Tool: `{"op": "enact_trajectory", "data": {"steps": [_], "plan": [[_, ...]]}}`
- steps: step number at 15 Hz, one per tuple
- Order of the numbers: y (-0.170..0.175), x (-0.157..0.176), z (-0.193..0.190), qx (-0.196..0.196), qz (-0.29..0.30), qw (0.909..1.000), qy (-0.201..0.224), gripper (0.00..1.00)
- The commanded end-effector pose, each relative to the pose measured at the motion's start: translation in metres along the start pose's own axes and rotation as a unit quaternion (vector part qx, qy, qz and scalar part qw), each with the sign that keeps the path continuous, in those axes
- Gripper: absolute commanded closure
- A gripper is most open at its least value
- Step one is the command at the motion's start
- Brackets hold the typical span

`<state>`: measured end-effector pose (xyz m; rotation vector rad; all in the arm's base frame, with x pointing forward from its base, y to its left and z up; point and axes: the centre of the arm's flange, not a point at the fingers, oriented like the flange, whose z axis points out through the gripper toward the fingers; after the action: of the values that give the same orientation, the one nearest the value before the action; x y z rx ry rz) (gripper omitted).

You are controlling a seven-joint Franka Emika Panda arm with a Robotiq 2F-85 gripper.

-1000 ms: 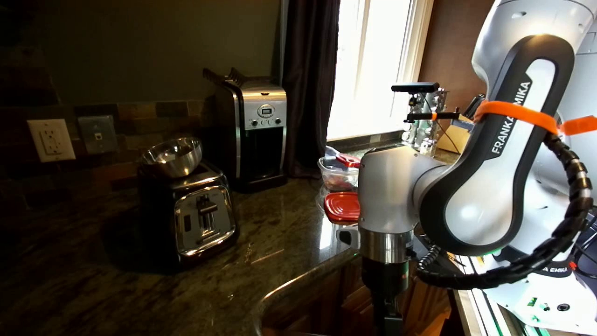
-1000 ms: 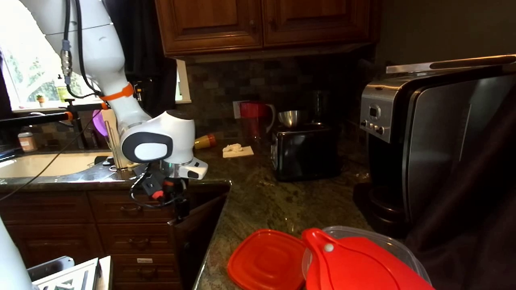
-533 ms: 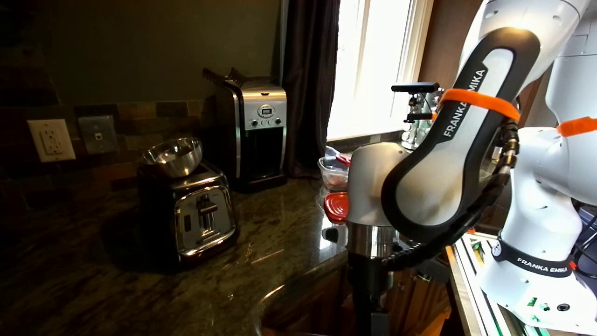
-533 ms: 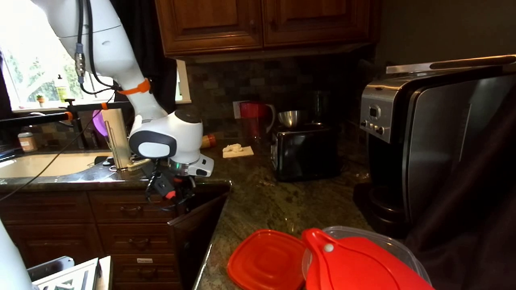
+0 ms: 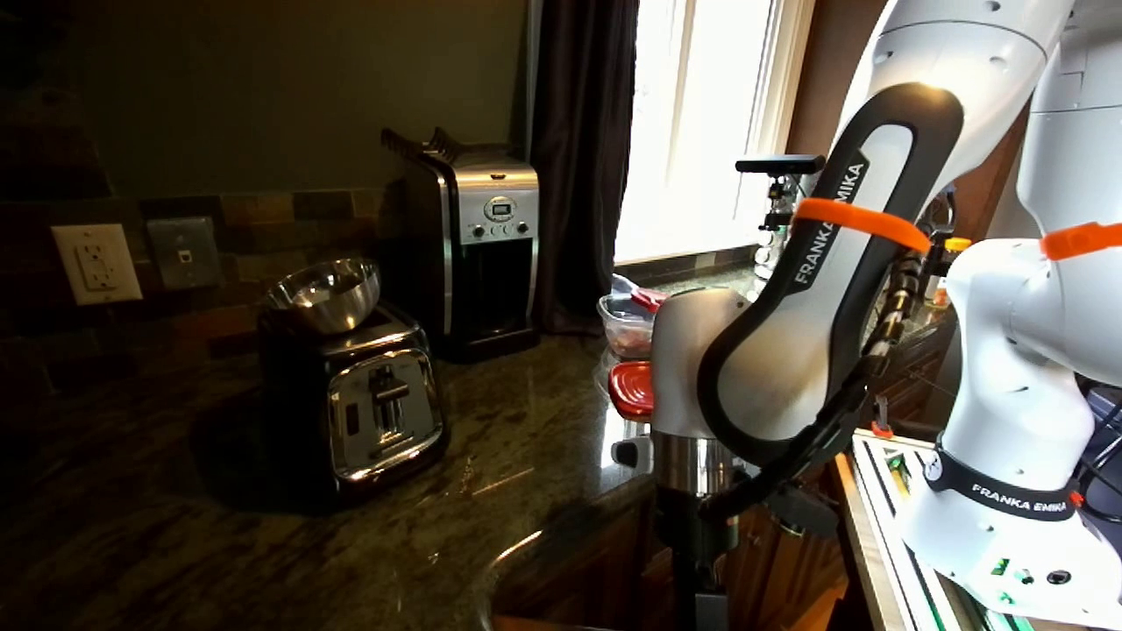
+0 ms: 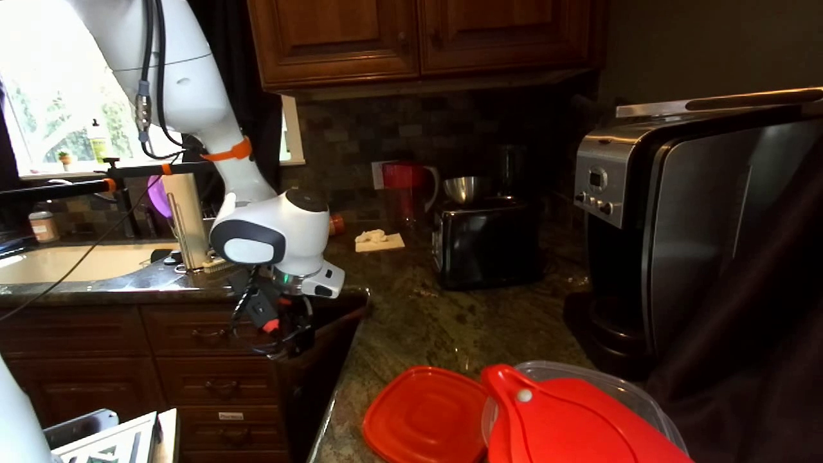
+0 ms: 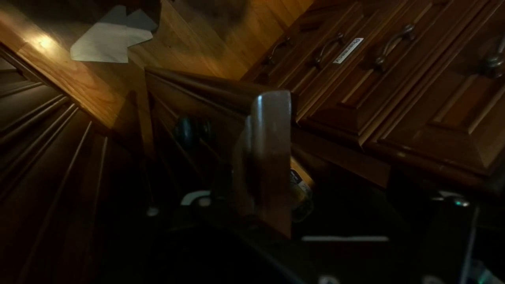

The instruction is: Close the open cabinet door below the counter

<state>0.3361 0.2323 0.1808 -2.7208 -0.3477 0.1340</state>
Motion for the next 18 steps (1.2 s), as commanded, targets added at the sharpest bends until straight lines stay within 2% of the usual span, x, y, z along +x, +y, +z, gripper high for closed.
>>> {"op": "enact_trajectory", "data": {"steps": [1, 4, 6, 12, 13, 15, 16, 18], "plan": [[0.004, 0.001, 0.015, 0.02, -0.003, 0.9994, -0.028, 0.0], [-0.006, 0.011, 0.018, 0.062, -0.063, 0.9952, -0.041, 0.0], [-0.014, 0.024, 0.012, 0.092, -0.111, 0.9883, -0.049, 0.0], [-0.024, 0.079, 0.006, 0.195, -0.195, 0.9534, -0.122, 0.0], [-0.024, 0.078, -0.001, 0.2, -0.198, 0.9522, -0.12, 0.0], [-0.022, 0.067, -0.01, 0.186, -0.179, 0.9594, -0.113, 0.0], [-0.018, 0.059, -0.011, 0.173, -0.152, 0.967, -0.109, 0.0], [-0.014, 0.05, -0.002, 0.159, -0.121, 0.9734, -0.112, 0.0]]}}
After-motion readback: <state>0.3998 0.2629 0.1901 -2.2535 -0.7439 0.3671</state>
